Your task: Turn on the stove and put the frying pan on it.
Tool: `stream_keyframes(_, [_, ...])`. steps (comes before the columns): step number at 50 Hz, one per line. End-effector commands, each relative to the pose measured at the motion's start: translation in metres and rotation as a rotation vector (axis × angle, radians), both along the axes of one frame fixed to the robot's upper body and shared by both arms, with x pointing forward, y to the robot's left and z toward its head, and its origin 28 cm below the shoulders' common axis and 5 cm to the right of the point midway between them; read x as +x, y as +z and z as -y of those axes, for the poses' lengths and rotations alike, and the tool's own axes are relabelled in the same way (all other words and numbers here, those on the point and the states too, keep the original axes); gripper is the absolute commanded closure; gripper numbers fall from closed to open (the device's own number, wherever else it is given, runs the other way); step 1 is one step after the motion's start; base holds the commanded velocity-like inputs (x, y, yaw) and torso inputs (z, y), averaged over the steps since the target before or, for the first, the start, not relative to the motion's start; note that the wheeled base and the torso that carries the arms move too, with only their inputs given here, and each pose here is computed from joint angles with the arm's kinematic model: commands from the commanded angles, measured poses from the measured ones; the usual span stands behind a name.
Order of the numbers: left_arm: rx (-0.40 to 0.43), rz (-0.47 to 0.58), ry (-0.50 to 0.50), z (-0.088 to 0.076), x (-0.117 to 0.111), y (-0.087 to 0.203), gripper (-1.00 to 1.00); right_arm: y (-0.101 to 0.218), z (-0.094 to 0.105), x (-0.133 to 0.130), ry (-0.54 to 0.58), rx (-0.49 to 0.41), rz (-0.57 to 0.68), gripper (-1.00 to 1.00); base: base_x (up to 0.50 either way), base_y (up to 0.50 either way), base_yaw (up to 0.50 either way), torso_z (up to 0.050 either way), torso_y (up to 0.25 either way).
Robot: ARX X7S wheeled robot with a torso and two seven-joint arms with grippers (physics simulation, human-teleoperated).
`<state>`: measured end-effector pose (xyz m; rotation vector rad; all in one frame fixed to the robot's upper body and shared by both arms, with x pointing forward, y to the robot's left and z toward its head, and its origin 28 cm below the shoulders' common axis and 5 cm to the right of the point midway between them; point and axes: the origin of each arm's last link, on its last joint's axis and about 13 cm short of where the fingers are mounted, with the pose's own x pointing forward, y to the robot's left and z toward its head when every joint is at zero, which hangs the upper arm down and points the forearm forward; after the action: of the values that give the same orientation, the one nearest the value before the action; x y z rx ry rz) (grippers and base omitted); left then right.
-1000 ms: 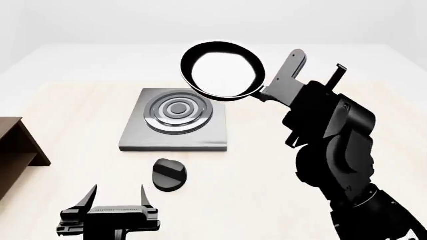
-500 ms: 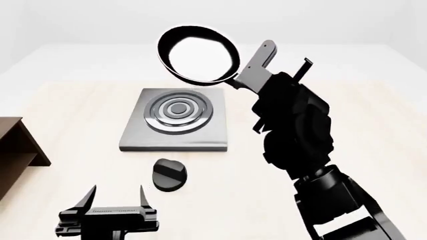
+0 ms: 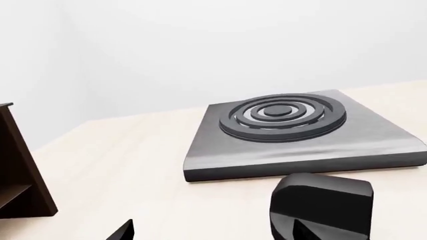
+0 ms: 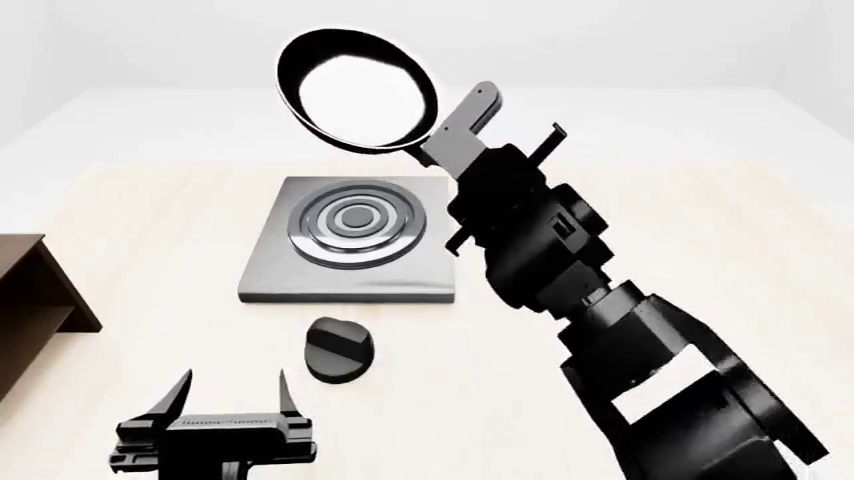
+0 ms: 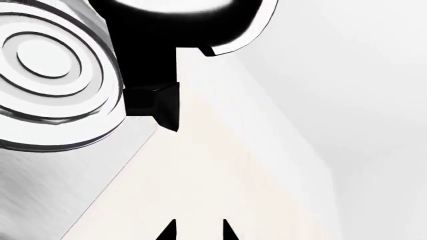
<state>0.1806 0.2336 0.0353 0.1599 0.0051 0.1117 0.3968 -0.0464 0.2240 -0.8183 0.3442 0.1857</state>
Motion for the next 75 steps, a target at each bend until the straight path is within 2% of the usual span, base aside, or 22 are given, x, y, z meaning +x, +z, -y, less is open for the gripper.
stream_keyframes(1, [-0.016, 0.013, -0.030, -0.001, 0.002, 0.001, -1.00, 0.013, -0.023, 0.005, -0.045, 0.030, 0.115, 1.00, 0.00, 0.00, 0.00, 0.000, 0.000])
stream_keyframes(11, [-0.020, 0.036, -0.053, -0.002, 0.000, -0.001, -1.00, 0.011, -0.033, 0.005, -0.056, 0.058, 0.123, 1.00, 0.00, 0.00, 0.00, 0.000, -0.023])
stream_keyframes(39, [-0.025, 0.041, -0.041, -0.004, -0.001, -0.001, -1.00, 0.011, -0.035, 0.003, -0.039, 0.035, 0.119, 1.00, 0.00, 0.00, 0.00, 0.000, -0.250])
stream_keyframes(40, [-0.040, 0.029, -0.019, -0.004, 0.000, -0.001, -1.00, 0.011, -0.035, 0.003, -0.037, 0.032, 0.119, 1.00, 0.00, 0.00, 0.00, 0.000, -0.027])
stream_keyframes(44, [-0.014, 0.033, -0.050, -0.002, -0.002, -0.003, -1.00, 0.014, -0.034, 0.003, -0.030, 0.017, 0.112, 1.00, 0.00, 0.00, 0.00, 0.000, 0.000])
stream_keyframes(48, [-0.026, 0.043, -0.052, -0.002, -0.002, -0.001, -1.00, 0.010, -0.034, 0.002, -0.007, -0.010, 0.090, 1.00, 0.00, 0.00, 0.00, 0.000, 0.000])
stream_keyframes(52, [-0.046, 0.082, -0.040, -0.005, -0.002, 0.005, -1.00, 0.004, -0.035, 0.001, 0.004, -0.018, 0.076, 1.00, 0.00, 0.00, 0.00, 0.000, 0.000])
stream_keyframes(57, [-0.036, 0.181, -0.018, -0.006, -0.005, 0.015, -1.00, -0.001, -0.035, 0.001, 0.012, -0.017, 0.064, 1.00, 0.00, 0.00, 0.00, 0.000, 0.000])
stream_keyframes(75, [-0.043, 0.177, -0.030, -0.006, -0.006, 0.014, -1.00, -0.009, -0.032, 0.000, 0.030, -0.087, 0.041, 1.00, 0.00, 0.00, 0.00, 0.000, 0.000])
